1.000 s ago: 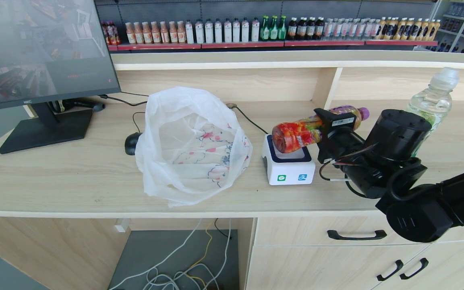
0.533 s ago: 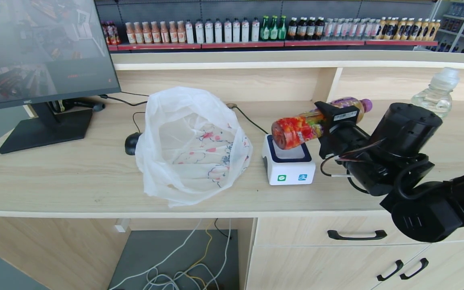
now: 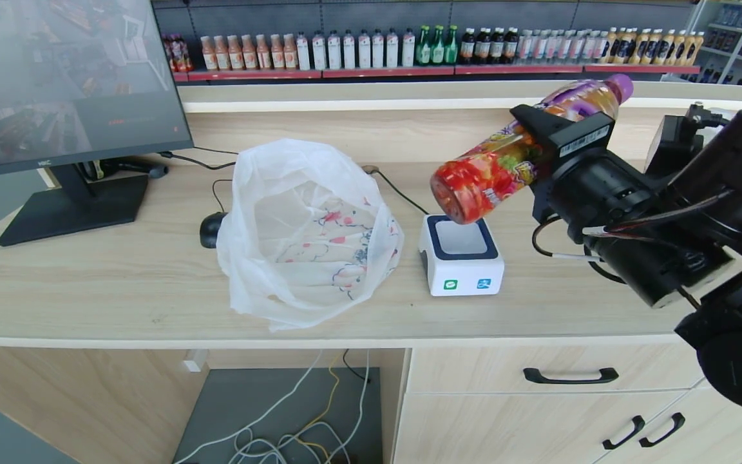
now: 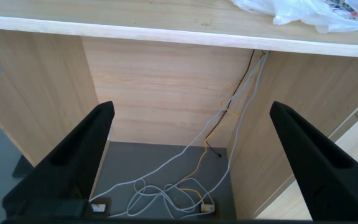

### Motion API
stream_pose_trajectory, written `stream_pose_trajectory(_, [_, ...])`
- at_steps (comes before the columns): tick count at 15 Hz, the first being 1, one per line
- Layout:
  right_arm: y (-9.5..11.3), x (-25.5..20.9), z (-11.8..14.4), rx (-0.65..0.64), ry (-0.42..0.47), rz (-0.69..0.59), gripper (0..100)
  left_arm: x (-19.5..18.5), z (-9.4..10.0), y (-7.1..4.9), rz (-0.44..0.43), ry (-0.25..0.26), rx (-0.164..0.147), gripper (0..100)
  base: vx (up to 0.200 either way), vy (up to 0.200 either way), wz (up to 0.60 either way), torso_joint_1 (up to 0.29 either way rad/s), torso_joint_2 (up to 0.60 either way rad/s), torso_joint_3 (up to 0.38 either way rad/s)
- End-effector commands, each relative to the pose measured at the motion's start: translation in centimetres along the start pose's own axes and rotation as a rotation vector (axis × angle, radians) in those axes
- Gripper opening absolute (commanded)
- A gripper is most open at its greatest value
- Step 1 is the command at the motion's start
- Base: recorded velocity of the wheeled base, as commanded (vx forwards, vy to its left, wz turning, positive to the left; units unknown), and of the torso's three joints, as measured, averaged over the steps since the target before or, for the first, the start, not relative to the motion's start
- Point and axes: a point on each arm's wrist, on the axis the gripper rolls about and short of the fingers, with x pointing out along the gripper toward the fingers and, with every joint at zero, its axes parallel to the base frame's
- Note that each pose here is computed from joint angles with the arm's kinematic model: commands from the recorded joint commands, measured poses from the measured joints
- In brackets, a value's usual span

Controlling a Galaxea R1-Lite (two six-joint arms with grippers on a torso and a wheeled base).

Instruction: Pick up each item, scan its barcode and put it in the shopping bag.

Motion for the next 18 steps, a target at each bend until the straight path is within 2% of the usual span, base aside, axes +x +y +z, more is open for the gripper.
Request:
stream_pose_trajectory(1, [1.4, -1.1, 0.0, -0.076, 0.006, 0.036, 0, 0.0, 0.0, 0.0, 0.001, -0.001, -0.001, 100, 0.000, 0.000, 0.00, 0.000, 0.00, 0.000])
stream_pose_trajectory(2, [1.9, -1.5, 0.2, -0.163, 0.003, 0.047, 0, 0.0, 0.0, 0.0, 0.000, -0.001, 0.001, 100, 0.000, 0.000, 0.00, 0.000, 0.00, 0.000])
stream_pose_trajectory(4, [2.5, -2.5, -0.1, -0.246, 0.016, 0.060, 0, 0.0, 0.0, 0.0, 0.000, -0.001, -0.001, 100, 0.000, 0.000, 0.00, 0.000, 0.00, 0.000])
stream_pose_trajectory(5, [3.3, -3.8, -0.7, -0.340, 0.047, 0.085, 0, 0.0, 0.0, 0.0, 0.001, -0.001, -0.001, 100, 0.000, 0.000, 0.00, 0.000, 0.00, 0.000])
stream_pose_trajectory(9, [3.8, -5.3, -0.6, -0.552, 0.051, 0.122, 0, 0.0, 0.0, 0.0, -0.002, -0.001, -0.001, 100, 0.000, 0.000, 0.00, 0.000, 0.00, 0.000])
stream_pose_trajectory(13, [2.4, -7.6, 0.0, -0.853, 0.074, 0.089, 0, 0.0, 0.0, 0.0, 0.001, -0.001, 0.001, 100, 0.000, 0.000, 0.00, 0.000, 0.00, 0.000])
stream_pose_trajectory(16, [1.7, -8.3, -0.3, -0.959, 0.102, 0.080, 0, 0.0, 0.0, 0.0, -0.002, -0.001, 0.003, 100, 0.000, 0.000, 0.00, 0.000, 0.00, 0.000])
stream_pose_trajectory(17, [1.1, -8.9, -0.8, -1.009, 0.135, 0.080, 0, 0.0, 0.0, 0.0, -0.002, -0.001, 0.003, 100, 0.000, 0.000, 0.00, 0.000, 0.00, 0.000])
stream_pose_trajectory(18, [1.0, -9.4, -1.1, -1.038, 0.155, 0.119, 0, 0.0, 0.0, 0.0, -0.002, -0.001, 0.003, 100, 0.000, 0.000, 0.00, 0.000, 0.00, 0.000])
